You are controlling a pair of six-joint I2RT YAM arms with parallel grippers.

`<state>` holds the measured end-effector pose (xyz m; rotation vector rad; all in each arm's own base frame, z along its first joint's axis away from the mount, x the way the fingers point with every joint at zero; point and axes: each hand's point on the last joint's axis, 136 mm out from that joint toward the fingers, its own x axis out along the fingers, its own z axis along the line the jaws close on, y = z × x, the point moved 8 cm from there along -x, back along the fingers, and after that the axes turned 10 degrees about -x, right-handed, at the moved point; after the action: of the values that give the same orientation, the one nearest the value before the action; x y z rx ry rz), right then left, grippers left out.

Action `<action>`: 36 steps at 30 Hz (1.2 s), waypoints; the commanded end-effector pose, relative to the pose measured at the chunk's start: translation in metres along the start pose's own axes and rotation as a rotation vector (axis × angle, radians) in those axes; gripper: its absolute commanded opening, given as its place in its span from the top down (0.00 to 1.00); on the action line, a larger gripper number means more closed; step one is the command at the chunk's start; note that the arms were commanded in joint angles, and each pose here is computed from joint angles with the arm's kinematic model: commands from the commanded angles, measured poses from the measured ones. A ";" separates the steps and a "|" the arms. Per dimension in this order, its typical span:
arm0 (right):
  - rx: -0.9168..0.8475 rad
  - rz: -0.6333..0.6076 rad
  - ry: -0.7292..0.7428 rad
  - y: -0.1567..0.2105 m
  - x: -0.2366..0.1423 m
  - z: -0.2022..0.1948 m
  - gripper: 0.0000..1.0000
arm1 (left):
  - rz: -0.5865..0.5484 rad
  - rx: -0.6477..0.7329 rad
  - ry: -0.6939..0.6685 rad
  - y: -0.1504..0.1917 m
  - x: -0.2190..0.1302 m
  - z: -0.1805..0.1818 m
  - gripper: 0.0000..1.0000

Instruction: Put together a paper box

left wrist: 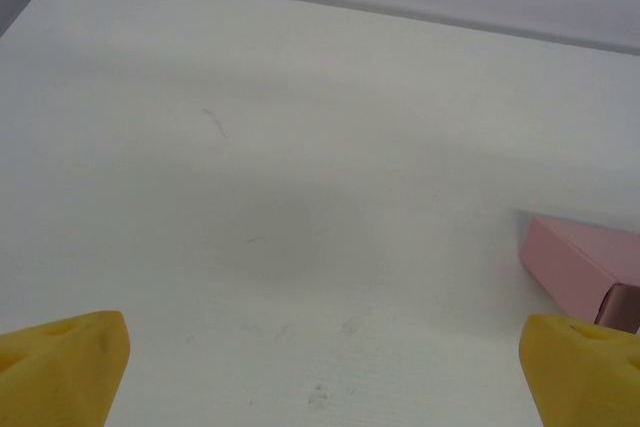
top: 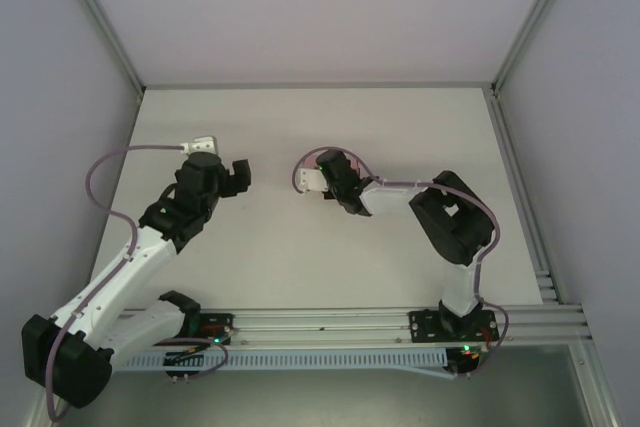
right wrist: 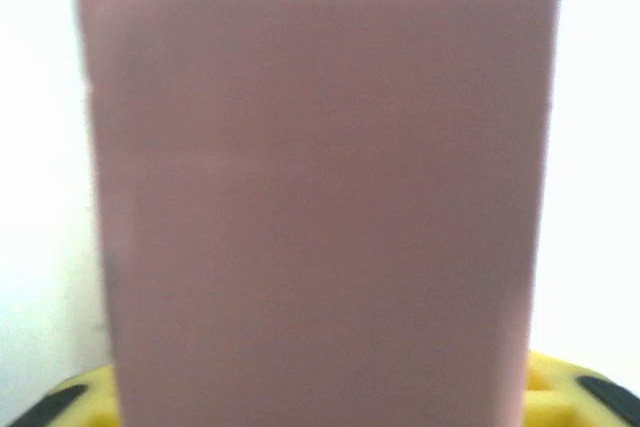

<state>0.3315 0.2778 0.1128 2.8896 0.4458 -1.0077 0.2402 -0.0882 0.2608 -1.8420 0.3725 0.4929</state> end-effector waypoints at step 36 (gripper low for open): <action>1.394 -0.085 0.668 0.224 -0.165 -0.020 0.00 | -0.468 0.122 -0.093 0.005 0.047 0.088 0.00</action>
<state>0.2879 0.0432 0.2298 4.2244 -0.3009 -0.6219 0.2603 -0.0104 0.1941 -1.6744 -0.0060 0.4058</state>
